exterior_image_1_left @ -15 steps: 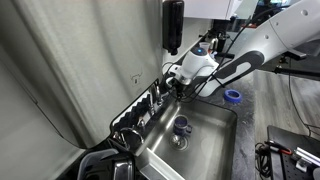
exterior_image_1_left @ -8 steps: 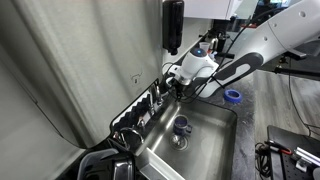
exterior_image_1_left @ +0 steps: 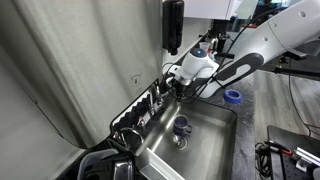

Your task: Close the faucet using the handle on the right

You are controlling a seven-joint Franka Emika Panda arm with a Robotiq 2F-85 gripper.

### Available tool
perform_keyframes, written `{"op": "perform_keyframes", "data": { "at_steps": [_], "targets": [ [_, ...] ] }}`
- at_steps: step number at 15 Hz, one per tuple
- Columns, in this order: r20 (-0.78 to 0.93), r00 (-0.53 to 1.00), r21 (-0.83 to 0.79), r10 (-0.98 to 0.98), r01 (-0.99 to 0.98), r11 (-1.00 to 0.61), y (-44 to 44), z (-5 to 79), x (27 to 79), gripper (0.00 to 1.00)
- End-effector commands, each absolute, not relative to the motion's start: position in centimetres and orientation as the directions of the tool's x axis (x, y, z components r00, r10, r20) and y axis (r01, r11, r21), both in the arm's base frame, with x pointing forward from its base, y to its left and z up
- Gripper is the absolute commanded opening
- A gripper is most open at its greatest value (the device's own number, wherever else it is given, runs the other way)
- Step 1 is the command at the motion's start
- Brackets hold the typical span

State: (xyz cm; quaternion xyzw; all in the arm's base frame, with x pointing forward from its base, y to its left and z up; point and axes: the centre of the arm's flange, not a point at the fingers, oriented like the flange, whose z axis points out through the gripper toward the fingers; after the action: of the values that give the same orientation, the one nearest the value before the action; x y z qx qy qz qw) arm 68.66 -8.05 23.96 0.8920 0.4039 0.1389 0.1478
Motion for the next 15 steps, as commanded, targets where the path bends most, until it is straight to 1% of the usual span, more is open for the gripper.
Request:
{"op": "perform_keyframes", "data": {
  "at_steps": [1, 9, 15],
  "targets": [
    [0.158, 0.641, 0.361, 0.751, 0.670, -0.648, -8.5, 25.7, 65.6, 1.00],
    [0.177, 0.683, 0.248, 0.708, 0.666, -0.704, -5.6, 29.7, 55.3, 1.00],
    [0.153, 0.757, 0.165, 0.635, 0.614, -0.772, -4.4, 34.2, 47.7, 1.00]
  ]
}}
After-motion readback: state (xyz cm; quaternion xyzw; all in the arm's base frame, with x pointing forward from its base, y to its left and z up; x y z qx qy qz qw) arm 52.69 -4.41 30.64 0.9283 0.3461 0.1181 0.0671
